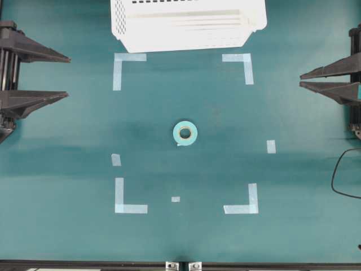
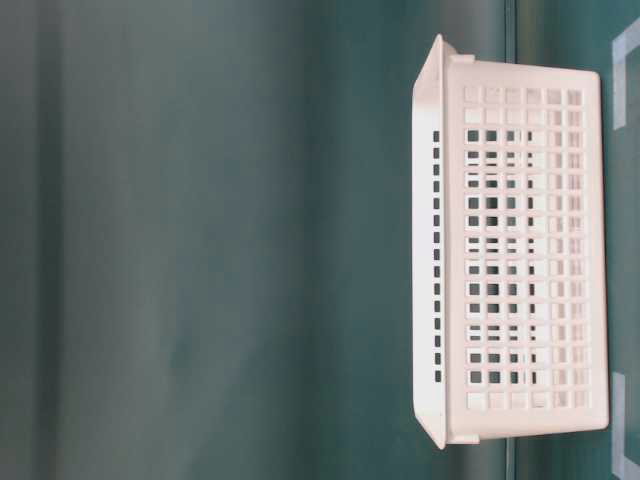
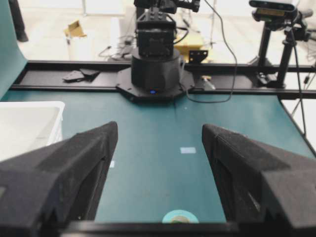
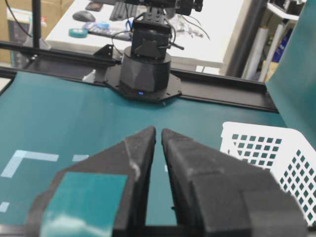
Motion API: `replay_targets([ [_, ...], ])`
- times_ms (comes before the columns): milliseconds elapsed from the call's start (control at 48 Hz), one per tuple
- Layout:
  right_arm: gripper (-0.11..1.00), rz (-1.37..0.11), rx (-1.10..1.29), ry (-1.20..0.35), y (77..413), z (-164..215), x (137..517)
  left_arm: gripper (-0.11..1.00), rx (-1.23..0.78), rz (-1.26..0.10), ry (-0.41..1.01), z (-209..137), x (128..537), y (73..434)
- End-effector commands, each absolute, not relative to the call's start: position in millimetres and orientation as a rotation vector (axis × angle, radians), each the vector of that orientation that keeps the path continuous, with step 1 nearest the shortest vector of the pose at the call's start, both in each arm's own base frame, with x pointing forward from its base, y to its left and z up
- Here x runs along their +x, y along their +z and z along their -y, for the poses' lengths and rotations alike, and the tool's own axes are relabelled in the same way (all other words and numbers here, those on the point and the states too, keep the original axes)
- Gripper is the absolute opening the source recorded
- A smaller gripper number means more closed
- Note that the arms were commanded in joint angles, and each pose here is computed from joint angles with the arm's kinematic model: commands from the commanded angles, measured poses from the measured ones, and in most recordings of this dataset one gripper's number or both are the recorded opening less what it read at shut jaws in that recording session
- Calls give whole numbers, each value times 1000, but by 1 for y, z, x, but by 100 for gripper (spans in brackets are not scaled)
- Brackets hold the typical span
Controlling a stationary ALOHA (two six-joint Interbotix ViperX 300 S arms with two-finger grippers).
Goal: Put the tape in the middle into the white basket.
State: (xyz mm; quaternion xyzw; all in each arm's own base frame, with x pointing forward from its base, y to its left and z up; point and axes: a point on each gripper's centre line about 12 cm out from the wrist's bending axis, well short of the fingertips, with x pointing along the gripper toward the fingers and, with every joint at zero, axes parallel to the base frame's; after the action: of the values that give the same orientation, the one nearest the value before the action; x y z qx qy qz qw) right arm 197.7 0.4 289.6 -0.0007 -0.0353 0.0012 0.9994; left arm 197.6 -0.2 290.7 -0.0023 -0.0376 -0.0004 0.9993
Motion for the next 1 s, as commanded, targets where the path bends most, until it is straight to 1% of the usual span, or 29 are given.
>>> replay_targets([
  [0, 24, 84, 11, 6, 293, -1, 199, 24, -42, 112, 5, -1, 198, 301],
  [21, 24, 83, 12, 5, 291, -1, 198, 24, -44, 113, 5, -1, 198, 301],
  [42, 21, 86, 14, 4, 290, -1, 198, 22, -44, 113, 4, -1, 197, 302],
  [104, 9, 94, 15, 1, 290, 0, 196, 9, -50, 113, 4, -1, 197, 302],
  [146, 3, 92, 17, 0, 288, 0, 195, 1, -53, 115, 2, 0, 196, 302],
  [187, 0, 89, 17, 0, 287, 0, 195, -4, -53, 115, 2, 0, 195, 301],
  [229, 0, 87, 20, 0, 286, 0, 195, -7, -53, 117, 2, 0, 194, 301],
  [312, 0, 91, 34, 0, 288, 0, 196, -11, -58, 126, 2, 0, 191, 301],
  [583, 1, 91, 67, 2, 291, 0, 203, -11, -76, 136, -1, 0, 172, 293],
  [645, 9, 98, 66, 3, 290, 0, 204, -11, -75, 147, 0, 0, 167, 292],
  [708, 22, 112, 66, 3, 291, 0, 204, -11, -72, 149, -2, 0, 163, 289],
  [750, 32, 121, 64, 4, 291, 0, 205, -11, -73, 146, -2, 0, 161, 286],
  [791, 46, 129, 64, 4, 292, 0, 206, -11, -72, 141, -2, 0, 159, 283],
  [916, 82, 126, 64, 4, 291, 0, 210, -11, -63, 97, -2, 0, 154, 268],
  [979, 94, 115, 66, 3, 289, 0, 213, -11, -63, 78, -2, 0, 152, 263],
])
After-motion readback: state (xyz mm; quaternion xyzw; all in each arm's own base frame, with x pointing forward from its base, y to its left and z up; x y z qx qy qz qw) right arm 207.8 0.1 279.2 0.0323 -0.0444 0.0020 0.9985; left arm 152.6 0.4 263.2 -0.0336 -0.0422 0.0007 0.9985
